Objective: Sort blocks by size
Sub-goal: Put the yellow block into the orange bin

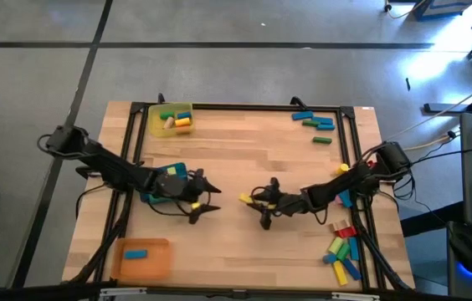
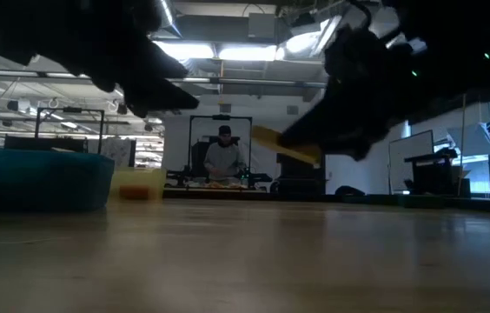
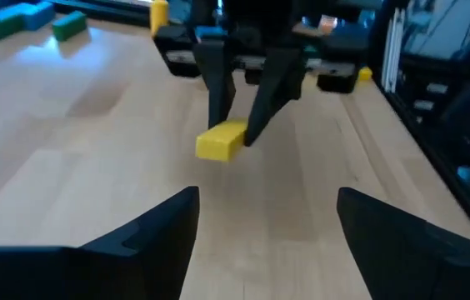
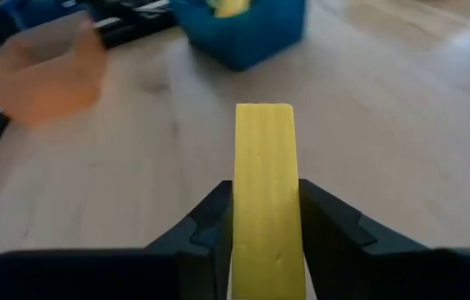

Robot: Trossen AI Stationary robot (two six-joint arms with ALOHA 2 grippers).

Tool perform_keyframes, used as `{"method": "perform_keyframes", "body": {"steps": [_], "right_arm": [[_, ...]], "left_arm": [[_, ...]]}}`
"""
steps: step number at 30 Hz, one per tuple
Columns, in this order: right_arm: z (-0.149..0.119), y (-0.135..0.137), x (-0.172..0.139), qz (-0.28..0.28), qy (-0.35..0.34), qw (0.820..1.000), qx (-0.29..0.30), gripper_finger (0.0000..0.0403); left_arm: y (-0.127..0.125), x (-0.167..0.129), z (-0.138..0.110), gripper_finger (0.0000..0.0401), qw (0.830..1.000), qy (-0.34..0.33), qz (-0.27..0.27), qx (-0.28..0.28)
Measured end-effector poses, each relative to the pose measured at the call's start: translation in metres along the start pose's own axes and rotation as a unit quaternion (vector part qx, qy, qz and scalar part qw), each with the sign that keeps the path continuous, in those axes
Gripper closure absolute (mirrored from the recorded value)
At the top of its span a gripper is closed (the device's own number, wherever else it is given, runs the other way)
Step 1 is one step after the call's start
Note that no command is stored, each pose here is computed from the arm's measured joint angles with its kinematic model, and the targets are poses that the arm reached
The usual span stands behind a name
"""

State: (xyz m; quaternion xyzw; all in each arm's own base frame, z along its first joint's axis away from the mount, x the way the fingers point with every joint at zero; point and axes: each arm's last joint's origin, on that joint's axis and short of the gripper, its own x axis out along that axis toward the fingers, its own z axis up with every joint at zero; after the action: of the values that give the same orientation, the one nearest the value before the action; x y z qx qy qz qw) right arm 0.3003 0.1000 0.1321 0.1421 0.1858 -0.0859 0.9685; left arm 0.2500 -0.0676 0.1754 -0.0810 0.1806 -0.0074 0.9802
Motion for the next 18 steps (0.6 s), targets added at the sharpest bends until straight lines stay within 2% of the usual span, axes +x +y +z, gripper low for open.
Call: {"method": "perform_keyframes", "body": {"steps": [9, 18], "right_arm": [[0.014, 0.023, 0.025, 0.046, 0.005, 0.997, -0.057, 0.0285], [0.014, 0.026, 0.028, 0.046, 0.015, 0.997, -0.064, 0.0287]], "left_arm": [[-0.014, 0.040, 0.004, 0.0134, 0.997, 0.039, -0.041, 0.044], [-0.015, 0.042, 0.004, 0.0135, 0.997, 0.041, -0.043, 0.046]]}}
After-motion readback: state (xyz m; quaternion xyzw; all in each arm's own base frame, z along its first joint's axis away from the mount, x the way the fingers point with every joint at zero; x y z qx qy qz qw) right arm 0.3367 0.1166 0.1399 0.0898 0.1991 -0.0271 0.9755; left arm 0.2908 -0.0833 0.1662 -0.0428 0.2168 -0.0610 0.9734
